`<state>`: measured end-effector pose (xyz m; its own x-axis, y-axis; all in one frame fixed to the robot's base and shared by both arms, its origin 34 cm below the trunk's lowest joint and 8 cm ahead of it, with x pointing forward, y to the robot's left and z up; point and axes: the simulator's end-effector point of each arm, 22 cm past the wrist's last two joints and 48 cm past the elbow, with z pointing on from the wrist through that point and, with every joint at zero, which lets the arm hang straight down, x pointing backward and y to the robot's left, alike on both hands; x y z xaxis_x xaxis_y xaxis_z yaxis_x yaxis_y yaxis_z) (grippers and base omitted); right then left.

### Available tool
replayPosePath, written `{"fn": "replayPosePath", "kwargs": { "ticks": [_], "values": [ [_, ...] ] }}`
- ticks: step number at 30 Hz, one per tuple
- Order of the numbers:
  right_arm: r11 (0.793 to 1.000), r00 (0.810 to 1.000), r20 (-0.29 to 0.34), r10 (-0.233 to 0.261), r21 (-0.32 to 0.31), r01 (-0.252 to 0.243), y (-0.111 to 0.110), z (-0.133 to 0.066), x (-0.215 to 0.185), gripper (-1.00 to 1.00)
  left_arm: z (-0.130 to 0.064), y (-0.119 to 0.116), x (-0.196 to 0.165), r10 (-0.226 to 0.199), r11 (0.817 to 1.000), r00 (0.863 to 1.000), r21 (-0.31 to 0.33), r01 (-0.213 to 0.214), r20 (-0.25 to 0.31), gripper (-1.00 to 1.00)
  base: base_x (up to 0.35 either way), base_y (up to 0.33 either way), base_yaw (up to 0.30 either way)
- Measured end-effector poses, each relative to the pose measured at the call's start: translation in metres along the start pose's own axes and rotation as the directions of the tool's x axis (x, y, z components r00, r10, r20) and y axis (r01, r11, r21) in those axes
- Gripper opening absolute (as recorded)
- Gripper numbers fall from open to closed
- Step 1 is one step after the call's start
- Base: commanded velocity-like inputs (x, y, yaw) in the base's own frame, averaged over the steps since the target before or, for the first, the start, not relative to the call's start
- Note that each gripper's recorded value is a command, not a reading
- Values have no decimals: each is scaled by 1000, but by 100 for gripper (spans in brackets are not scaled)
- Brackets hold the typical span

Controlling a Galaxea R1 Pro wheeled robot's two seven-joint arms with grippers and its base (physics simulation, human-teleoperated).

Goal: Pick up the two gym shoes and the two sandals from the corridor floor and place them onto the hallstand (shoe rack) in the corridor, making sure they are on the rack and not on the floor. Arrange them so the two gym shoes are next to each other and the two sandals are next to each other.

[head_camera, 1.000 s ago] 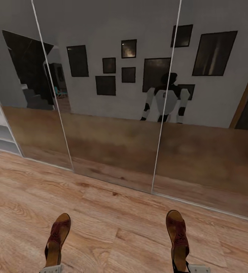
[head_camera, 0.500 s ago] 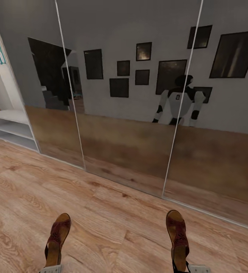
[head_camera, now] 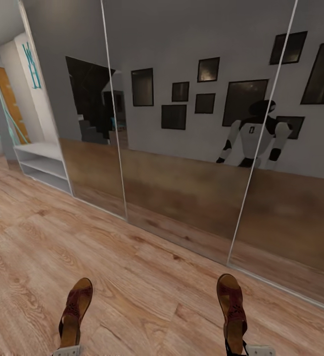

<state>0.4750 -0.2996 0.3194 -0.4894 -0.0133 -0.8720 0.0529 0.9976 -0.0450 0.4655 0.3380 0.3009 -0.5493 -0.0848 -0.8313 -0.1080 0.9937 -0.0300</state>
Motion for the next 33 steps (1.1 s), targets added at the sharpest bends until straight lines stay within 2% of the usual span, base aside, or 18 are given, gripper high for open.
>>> {"fn": "replayPosePath", "kwargs": {
  "ticks": [23,33],
  "values": [
    [1000,1000,20,2,0,-2,0,0,-9,-100,0,-2,-8,-2,1000,1000,5,2,17,-100,7,0,234],
    [1000,1000,30,2,1,-2,0,0,-14,-100,0,-2,-13,-2,1000,1000,5,2,28,-100,285,2,234]
  ]
}}
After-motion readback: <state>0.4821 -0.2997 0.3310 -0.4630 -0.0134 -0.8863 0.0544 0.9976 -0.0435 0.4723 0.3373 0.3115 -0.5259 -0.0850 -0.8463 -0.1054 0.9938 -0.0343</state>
